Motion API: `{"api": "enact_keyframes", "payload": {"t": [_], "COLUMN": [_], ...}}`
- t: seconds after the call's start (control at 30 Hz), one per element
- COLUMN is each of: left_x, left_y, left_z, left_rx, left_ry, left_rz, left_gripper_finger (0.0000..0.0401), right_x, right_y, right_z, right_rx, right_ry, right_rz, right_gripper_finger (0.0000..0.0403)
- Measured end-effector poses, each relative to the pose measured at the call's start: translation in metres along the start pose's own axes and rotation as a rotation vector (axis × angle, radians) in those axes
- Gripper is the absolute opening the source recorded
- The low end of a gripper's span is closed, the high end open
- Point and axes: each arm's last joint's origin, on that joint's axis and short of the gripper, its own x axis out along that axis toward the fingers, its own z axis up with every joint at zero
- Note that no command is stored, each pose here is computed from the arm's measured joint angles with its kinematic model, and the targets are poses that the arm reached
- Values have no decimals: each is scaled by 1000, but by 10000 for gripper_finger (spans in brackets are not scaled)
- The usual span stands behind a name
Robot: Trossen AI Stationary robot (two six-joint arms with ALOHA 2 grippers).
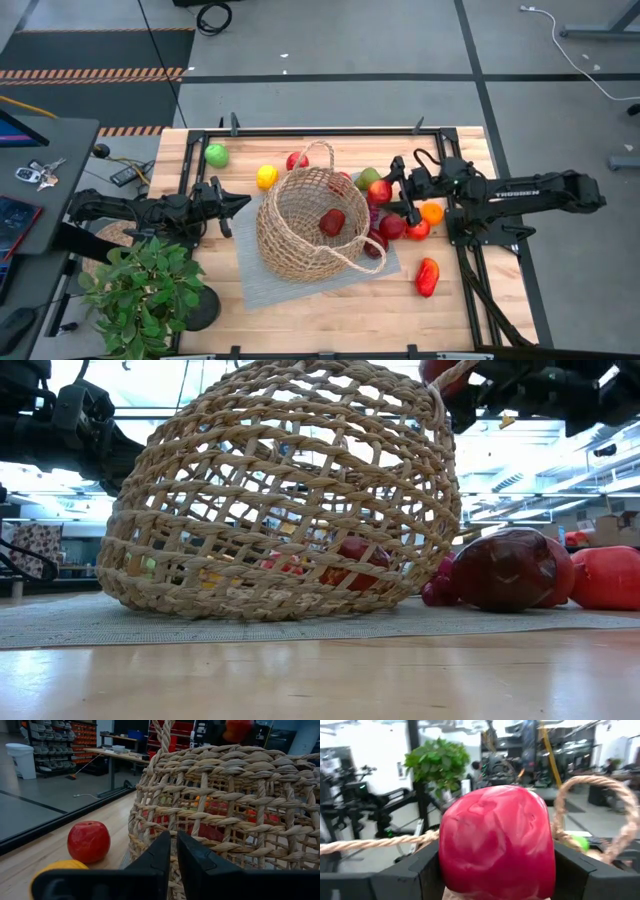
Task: Build produce basket
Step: Put the peach into the basket
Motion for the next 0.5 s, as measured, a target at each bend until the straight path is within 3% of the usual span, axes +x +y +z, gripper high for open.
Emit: {"api": "enact_keyframes", "payload": {"t": [0.13, 0.5], "left_x": [0, 0], "left_y": [0, 0], "left_z": [0, 0], "left_rx": [0, 0], "left_ry": [0, 0], "left_rz": [0, 0], "left_gripper_finger": [34, 40], "right_x": [1, 9], "right_y": [-3, -6], "right_z": [-7, -12], "right_rx": [22, 99], "right_ry": [3, -17], "right_rz": [-66, -65], "right_gripper_finger": [268, 268]}}
